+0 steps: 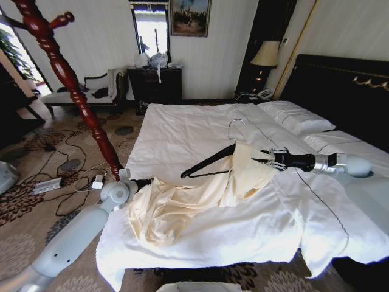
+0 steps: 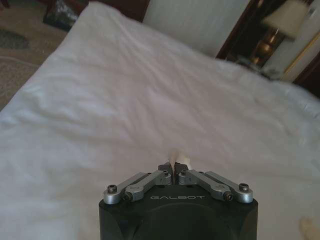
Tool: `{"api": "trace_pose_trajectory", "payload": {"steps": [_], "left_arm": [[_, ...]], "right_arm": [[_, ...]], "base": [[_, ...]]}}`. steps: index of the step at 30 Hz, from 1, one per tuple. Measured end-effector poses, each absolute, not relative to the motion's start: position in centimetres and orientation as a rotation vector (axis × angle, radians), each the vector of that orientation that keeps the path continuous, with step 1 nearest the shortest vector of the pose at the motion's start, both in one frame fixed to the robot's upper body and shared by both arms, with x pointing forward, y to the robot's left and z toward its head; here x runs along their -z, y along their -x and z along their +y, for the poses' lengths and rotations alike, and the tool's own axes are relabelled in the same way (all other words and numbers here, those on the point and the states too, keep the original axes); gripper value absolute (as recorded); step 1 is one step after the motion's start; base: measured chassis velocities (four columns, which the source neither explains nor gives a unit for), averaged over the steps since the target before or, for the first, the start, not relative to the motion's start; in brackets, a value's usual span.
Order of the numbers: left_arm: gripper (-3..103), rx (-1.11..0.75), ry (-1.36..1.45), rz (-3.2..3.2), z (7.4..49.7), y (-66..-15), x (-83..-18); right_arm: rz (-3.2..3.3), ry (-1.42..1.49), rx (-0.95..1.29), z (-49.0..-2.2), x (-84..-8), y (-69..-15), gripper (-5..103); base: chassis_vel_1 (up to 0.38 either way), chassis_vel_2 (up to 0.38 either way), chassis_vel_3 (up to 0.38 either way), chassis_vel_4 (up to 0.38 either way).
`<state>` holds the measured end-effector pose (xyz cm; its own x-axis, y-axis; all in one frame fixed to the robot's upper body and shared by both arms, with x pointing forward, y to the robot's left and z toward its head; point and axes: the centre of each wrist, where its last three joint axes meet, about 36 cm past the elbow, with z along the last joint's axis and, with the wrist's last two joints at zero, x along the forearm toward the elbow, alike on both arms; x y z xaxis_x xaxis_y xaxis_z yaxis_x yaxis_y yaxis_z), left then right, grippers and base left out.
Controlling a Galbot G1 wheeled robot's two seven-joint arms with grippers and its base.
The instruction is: Pick up the clothes from the bed and hang them on the clothes hanger.
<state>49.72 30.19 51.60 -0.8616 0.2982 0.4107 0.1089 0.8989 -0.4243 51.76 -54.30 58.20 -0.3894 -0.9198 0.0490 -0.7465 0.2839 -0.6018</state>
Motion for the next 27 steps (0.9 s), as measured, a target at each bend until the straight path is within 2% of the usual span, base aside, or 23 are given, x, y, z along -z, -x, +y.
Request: {"api": "trace_pose_trajectory", "payload": {"steps": [3, 11, 15, 19, 20, 27], "left_arm": [[1, -0.690, 0.321, -2.683, 31.2, -50.2, -54.9], [1, -0.851, 0.455, -2.840, 33.3, -49.1, -62.3], [1, -0.777, 0.442, -2.838, 32.7, -47.1, -62.2], [1, -0.553, 0.319, -2.728, 29.8, -42.7, -57.2], [1, -0.462, 0.280, -2.660, 27.9, -39.5, -54.7], [1, -0.409, 0.250, -2.507, 24.6, -33.1, -51.7]], "right_arm": [[2.303, 1.495, 0.796, -54.4, -57.2, -52.0, 23], [2.302, 1.535, 0.794, -53.1, -55.7, -51.9, 23], [2.302, 1.521, 0.792, -53.3, -55.9, -51.9, 23], [2.309, 1.485, 0.787, -53.9, -56.5, -51.8, 23], [2.317, 1.472, 0.789, -54.2, -56.4, -51.9, 23], [2.347, 1.452, 0.801, -54.2, -54.9, -52.1, 23]], "base": [[0.000, 0.000, 0.000, 0.000], [0.000, 0.000, 0.000, 0.000], [0.000, 0.000, 0.000, 0.000], [0.000, 0.000, 0.000, 0.000], [0.000, 0.000, 0.000, 0.000], [0.000, 0.000, 0.000, 0.000]]}}
